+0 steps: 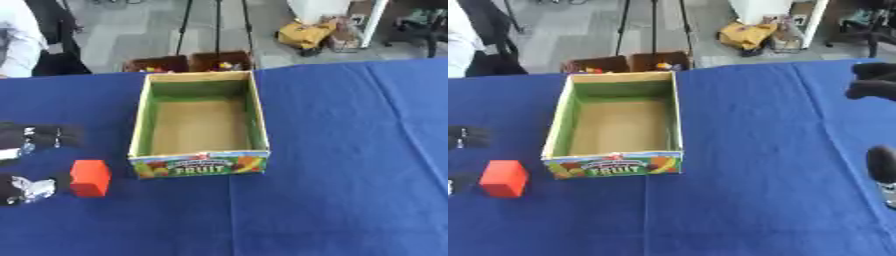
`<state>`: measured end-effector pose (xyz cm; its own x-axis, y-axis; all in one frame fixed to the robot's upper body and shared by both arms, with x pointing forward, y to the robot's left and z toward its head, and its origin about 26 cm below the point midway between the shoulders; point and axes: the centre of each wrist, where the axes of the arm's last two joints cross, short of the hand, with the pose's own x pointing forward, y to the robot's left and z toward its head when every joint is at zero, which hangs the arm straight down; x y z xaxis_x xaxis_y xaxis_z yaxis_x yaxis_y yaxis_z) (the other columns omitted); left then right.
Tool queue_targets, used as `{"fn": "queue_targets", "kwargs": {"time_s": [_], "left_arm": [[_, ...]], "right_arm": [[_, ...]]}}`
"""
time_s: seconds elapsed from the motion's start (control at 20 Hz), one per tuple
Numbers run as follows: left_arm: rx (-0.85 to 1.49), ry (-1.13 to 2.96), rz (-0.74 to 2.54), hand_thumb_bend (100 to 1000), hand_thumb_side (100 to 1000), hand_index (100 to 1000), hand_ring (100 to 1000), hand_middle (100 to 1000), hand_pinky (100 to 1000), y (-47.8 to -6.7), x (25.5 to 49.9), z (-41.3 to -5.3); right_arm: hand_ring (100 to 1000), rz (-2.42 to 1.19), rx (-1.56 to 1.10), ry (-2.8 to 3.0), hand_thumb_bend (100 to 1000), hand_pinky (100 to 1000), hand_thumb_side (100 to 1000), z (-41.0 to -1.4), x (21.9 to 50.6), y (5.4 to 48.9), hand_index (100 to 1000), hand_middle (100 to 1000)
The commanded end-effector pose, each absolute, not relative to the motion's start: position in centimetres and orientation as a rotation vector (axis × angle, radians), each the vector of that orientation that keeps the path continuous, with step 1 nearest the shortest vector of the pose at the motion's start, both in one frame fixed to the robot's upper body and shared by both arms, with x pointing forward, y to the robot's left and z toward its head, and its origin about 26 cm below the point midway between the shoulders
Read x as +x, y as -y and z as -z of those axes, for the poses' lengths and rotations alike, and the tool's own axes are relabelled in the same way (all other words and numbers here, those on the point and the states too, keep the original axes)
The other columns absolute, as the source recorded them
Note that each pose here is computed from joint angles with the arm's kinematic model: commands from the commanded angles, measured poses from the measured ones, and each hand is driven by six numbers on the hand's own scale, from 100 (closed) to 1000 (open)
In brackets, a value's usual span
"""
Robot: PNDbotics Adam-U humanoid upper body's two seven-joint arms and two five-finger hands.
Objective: Pick up objects on the table and place them in the box.
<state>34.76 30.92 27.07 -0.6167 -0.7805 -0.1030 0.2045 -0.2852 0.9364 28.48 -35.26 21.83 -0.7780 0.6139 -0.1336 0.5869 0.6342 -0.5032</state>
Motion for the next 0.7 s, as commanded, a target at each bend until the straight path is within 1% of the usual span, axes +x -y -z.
{"fn": "queue_targets", "kwargs": {"time_s": [0.05, 0.15, 0.2, 0.25, 0.3, 0.35, 0.4, 0.45, 0.5, 0.7], "left_arm": [[0.768, 1.255, 2.007, 100, 848, 1000, 960, 1000, 786, -31.1, 34.9, -27.5], [0.771, 1.238, 2.017, 100, 754, 1000, 962, 1000, 787, -31.2, 35.2, -27.3], [0.774, 1.231, 2.022, 100, 754, 1000, 963, 1000, 786, -31.2, 35.3, -27.2], [0.776, 1.227, 2.024, 100, 776, 1000, 963, 1000, 785, -31.2, 35.4, -27.2], [0.774, 1.225, 2.026, 100, 856, 1000, 962, 1000, 784, -31.2, 35.5, -27.1], [0.77, 1.223, 2.027, 163, 939, 1000, 964, 1000, 786, -31.2, 35.7, -27.0], [0.765, 1.219, 2.03, 241, 1000, 1000, 963, 1000, 785, -31.2, 35.8, -26.9], [0.761, 1.214, 2.032, 291, 1000, 1000, 962, 1000, 783, -31.3, 36.0, -26.8], [0.764, 1.205, 2.033, 315, 1000, 1000, 957, 1000, 776, -31.4, 36.2, -26.7], [0.793, 1.159, 2.019, 334, 1000, 1000, 955, 1000, 772, -31.9, 37.0, -26.5]], "right_arm": [[753, -0.853, -1.039, 2.817, 328, 662, 1000, -22.7, 28.1, 35.3, 756, 551], [753, -0.852, -1.038, 2.818, 328, 662, 1000, -22.7, 28.2, 35.3, 754, 550], [753, -0.852, -1.037, 2.82, 328, 662, 1000, -22.7, 28.2, 35.3, 754, 549], [753, -0.852, -1.037, 2.82, 328, 662, 1000, -22.7, 28.2, 35.3, 753, 549], [753, -0.852, -1.036, 2.821, 329, 662, 1000, -22.7, 28.2, 35.3, 753, 548], [753, -0.852, -1.035, 2.822, 329, 662, 1000, -22.7, 28.2, 35.2, 752, 547], [752, -0.853, -1.034, 2.824, 329, 662, 1000, -22.7, 28.2, 35.2, 751, 547], [752, -0.853, -1.033, 2.825, 329, 662, 1000, -22.7, 28.2, 35.2, 751, 546], [752, -0.854, -1.033, 2.825, 330, 662, 1000, -22.7, 28.2, 35.2, 750, 545], [752, -0.857, -1.028, 2.827, 331, 663, 1000, -22.7, 28.2, 35.1, 747, 541]]}}
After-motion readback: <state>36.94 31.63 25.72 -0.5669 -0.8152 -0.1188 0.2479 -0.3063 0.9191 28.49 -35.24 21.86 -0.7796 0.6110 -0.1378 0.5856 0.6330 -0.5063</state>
